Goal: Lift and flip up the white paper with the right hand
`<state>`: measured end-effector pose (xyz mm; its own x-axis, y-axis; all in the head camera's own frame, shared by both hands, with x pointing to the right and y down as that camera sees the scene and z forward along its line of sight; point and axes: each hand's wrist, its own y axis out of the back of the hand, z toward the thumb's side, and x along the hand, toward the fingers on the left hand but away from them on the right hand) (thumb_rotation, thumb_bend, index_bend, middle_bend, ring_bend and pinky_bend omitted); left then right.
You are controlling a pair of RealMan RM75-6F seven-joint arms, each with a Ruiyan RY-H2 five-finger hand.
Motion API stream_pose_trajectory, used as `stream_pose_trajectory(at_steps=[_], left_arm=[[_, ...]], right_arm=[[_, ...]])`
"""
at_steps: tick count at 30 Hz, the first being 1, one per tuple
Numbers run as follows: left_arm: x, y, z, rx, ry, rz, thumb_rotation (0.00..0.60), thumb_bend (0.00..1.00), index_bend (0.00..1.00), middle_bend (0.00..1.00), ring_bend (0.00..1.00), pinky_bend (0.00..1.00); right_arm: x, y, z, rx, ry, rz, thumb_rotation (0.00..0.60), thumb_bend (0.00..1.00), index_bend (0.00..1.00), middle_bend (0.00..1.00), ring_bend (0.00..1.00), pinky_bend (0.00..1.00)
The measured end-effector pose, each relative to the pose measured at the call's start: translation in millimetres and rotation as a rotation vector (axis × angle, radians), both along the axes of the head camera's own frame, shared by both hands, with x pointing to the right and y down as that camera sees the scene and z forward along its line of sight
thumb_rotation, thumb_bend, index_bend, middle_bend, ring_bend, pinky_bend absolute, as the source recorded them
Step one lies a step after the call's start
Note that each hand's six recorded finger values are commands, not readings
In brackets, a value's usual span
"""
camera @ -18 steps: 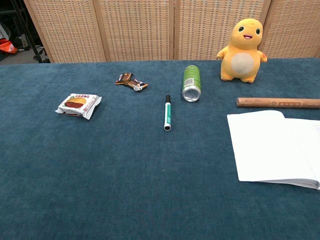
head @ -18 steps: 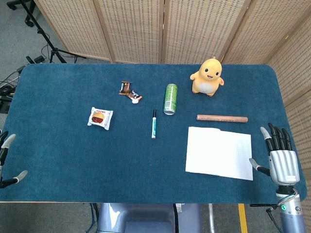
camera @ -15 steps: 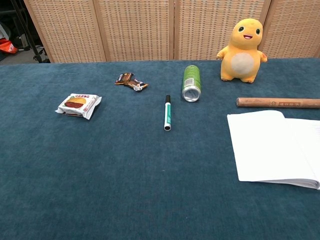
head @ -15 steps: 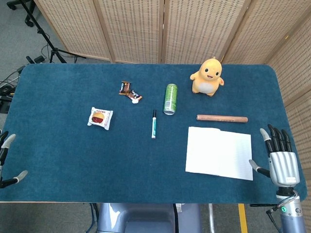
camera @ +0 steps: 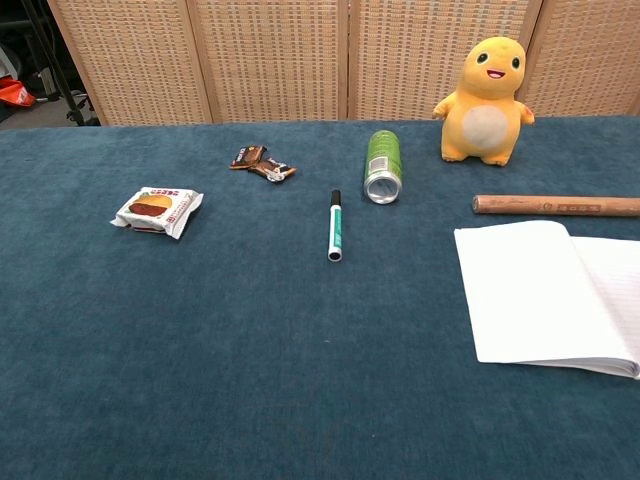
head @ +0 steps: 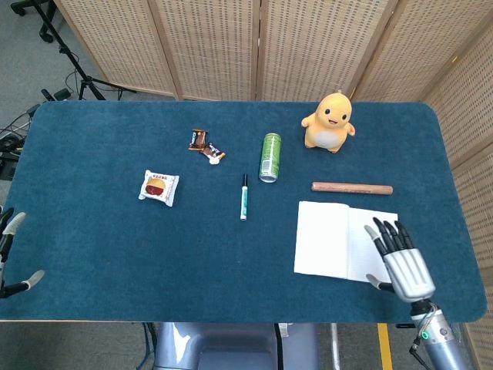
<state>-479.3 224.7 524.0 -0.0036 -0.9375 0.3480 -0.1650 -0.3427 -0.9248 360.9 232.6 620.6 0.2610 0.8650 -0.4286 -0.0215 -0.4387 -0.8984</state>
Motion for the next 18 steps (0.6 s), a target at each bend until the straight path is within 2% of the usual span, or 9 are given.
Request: stream_pose_trajectory(at_steps=[4,10,18], left_arm=[[-1.5,-0.8,-0.9,0.002,0.005,-0.007,0.600,0.00,0.00,0.00,0.00,0.00],[-2.2,-1.6,-0.2,-0.003,0.006,-0.007,0.600,0.00,0.00,0.00,0.00,0.00],[-4.1,-2.2,-1.1,-0.001,0.011,-0.015,0.600,0.00,0.00,0.00,0.00,0.00]], right_arm=[[-24.4,7.4,21.3,-0.036,0.023,-0.097,0.600,0.00,0.00,0.00,0.00,0.00],[-41.6,9.5,38.1,-0.054,0.088,-0.180,0.600,0.00,0.00,0.00,0.00,0.00],[-59.1,10.2,55.5,-0.066,0.134,-0.222,0.600,0.00,0.00,0.00,0.00,0.00]])
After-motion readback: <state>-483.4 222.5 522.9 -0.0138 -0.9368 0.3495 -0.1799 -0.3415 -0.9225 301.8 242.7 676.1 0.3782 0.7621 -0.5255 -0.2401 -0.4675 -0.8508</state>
